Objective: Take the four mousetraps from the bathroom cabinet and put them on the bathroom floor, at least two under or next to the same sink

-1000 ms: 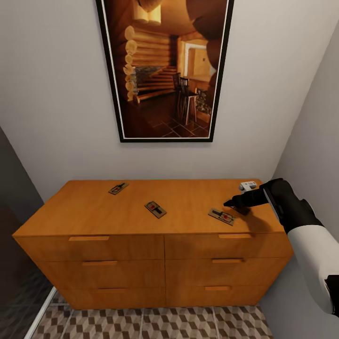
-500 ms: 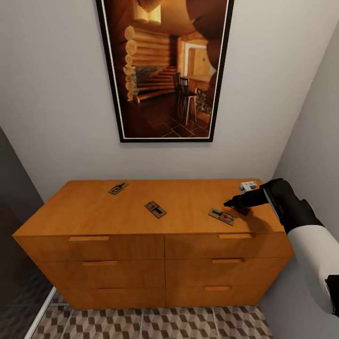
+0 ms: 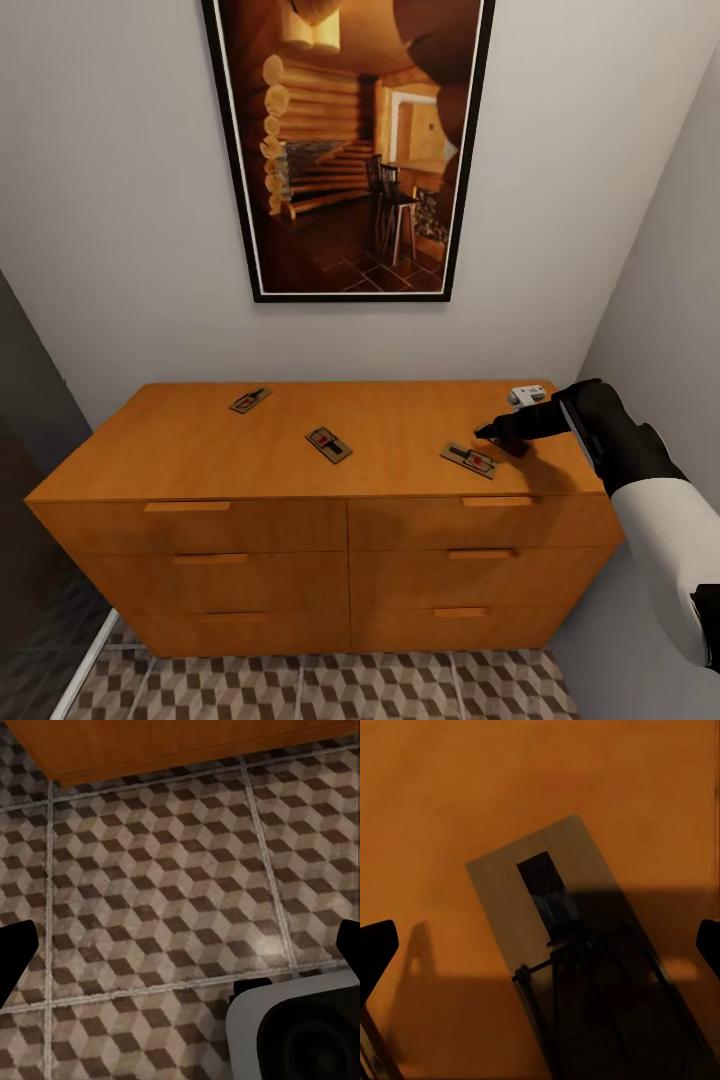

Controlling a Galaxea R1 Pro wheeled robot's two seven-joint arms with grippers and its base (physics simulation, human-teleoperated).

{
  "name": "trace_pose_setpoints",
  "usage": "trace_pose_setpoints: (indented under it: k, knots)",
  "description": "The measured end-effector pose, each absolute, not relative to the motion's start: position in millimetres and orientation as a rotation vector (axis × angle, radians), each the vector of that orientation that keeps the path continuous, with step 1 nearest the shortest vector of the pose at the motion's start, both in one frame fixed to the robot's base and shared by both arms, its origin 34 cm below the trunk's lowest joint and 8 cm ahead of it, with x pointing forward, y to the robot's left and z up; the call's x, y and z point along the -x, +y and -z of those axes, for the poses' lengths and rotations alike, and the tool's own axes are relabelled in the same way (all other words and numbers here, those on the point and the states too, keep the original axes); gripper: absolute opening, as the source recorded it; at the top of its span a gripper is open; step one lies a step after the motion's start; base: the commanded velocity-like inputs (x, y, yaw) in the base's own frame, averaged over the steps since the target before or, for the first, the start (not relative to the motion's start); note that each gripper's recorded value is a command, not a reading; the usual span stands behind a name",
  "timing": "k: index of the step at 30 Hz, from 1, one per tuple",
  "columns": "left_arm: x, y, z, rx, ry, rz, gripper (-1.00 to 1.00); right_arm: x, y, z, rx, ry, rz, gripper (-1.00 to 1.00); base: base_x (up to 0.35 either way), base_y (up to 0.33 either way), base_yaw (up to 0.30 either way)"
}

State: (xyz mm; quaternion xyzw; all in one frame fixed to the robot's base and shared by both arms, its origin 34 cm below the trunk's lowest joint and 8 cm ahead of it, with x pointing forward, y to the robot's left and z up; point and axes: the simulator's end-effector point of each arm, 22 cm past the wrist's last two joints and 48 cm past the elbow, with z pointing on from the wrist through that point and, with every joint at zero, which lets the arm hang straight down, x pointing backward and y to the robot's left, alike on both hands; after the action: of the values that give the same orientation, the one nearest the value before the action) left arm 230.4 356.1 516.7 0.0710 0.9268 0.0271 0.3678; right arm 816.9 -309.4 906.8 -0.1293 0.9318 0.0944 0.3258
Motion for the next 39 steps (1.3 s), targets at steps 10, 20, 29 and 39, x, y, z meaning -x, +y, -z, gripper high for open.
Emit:
trace_pose_setpoints:
  k: [10,20,29,39]
  knots:
    - [-230.2,355.3,-516.6,-0.182,2.381,-0.068,1.0,-816.9,-310.1,-906.8,0.338,2.442,-0.246,1.0,0.0,-0.025,0.0]
    - [-230.2,355.2,-516.6,-0.182,2.381,-0.068,1.0,-816.9,-310.2,-906.9,0.338,2.442,-0.247,1.0,0.0,-0.002,0.0]
    - [-230.1,355.2,-516.5,-0.182,2.381,-0.068,1.0,-816.8,-310.1,-906.7,0.339,2.442,-0.246,1.0,0.0,0.0,0.0]
    - [-230.1,355.2,-516.5,-0.182,2.381,-0.068,1.0,-814.7,-311.8,-899.9,0.33,2.46,-0.251,1.0,0.0,0.0,0.0]
